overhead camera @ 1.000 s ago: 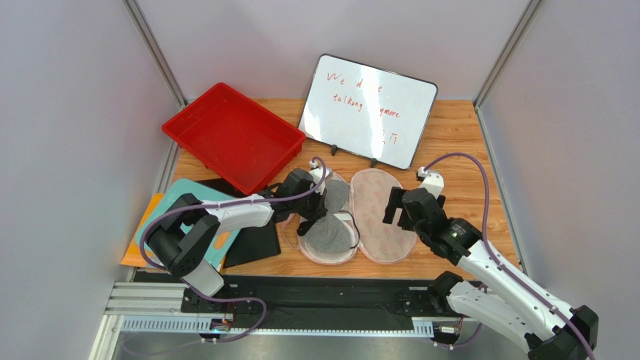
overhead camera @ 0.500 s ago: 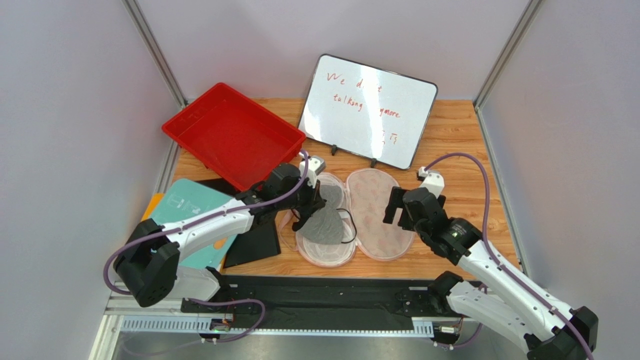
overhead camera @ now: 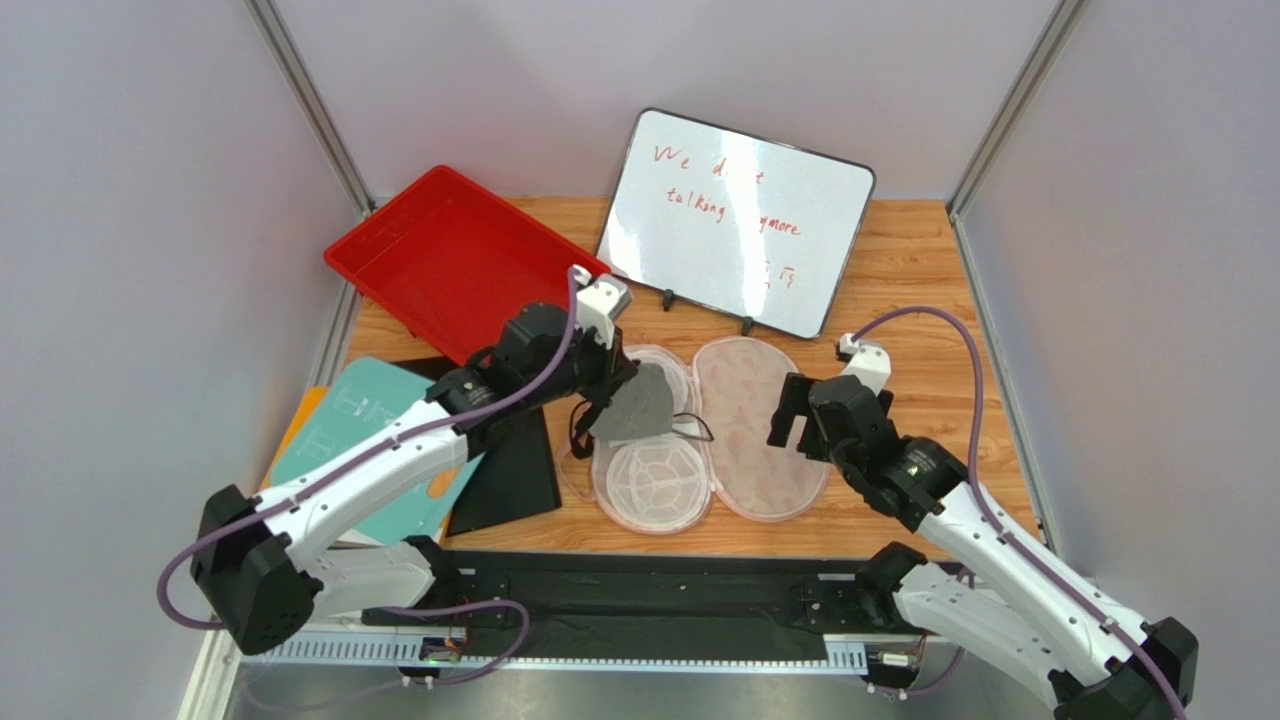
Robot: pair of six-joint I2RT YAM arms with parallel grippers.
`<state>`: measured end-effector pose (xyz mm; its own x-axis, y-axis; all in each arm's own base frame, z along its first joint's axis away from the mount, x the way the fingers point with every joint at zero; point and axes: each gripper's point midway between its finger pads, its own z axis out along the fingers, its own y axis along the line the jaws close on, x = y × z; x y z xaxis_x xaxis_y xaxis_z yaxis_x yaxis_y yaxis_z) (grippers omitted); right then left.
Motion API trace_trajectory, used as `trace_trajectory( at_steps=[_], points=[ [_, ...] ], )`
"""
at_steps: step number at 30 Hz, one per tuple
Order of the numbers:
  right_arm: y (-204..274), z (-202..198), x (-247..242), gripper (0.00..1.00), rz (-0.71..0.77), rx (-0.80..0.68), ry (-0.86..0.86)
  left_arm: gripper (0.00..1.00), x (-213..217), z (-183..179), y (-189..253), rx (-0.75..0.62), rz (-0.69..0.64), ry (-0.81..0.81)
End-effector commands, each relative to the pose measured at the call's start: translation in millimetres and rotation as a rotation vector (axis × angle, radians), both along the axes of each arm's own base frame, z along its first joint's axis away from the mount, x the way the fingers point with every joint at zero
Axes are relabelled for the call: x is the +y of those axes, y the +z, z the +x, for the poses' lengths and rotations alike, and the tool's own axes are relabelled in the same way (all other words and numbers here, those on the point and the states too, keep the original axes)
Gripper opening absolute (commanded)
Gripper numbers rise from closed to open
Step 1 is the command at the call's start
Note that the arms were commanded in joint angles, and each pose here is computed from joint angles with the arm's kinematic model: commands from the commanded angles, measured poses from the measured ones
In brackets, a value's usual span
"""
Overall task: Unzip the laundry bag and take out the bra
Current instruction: Pick up the bra from the laundry bag, then place the bra in the bin.
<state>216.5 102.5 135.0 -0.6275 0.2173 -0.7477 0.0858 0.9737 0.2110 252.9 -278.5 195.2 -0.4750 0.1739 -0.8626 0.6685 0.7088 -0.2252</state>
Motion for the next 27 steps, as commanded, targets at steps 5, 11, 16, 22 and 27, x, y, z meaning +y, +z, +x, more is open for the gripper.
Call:
trace_trajectory(
  at_steps=[5,11,16,22,27],
  points=[
    [2.6,3.0,-1.7,0.98,0.001,-0.031,0.003,0.00,31.9,23.2,85.8,-0.174,-0.006,0.121],
    [2.3,1.8,-4.7,0.98,-0.005,-0.033,0.002,0.00,71.3,52.1,130.8,-0.214,-0.080,0.249],
    [-0.1,2.3,-6.7,0.98,-0.010,-0.029,-0.003,0.00,102.2,70.0,180.3,-0.298,-0.113,0.338],
    [-1.3,2.5,-6.5,0.98,-0.013,-0.029,0.004,0.00,155.4,106.0,206.2,-0.315,-0.116,0.496],
    [-2.4,2.0,-7.8,0.98,-0.016,-0.029,0.005,0.00,198.2,139.6,203.0,-0.289,-0.060,0.623]
  ],
)
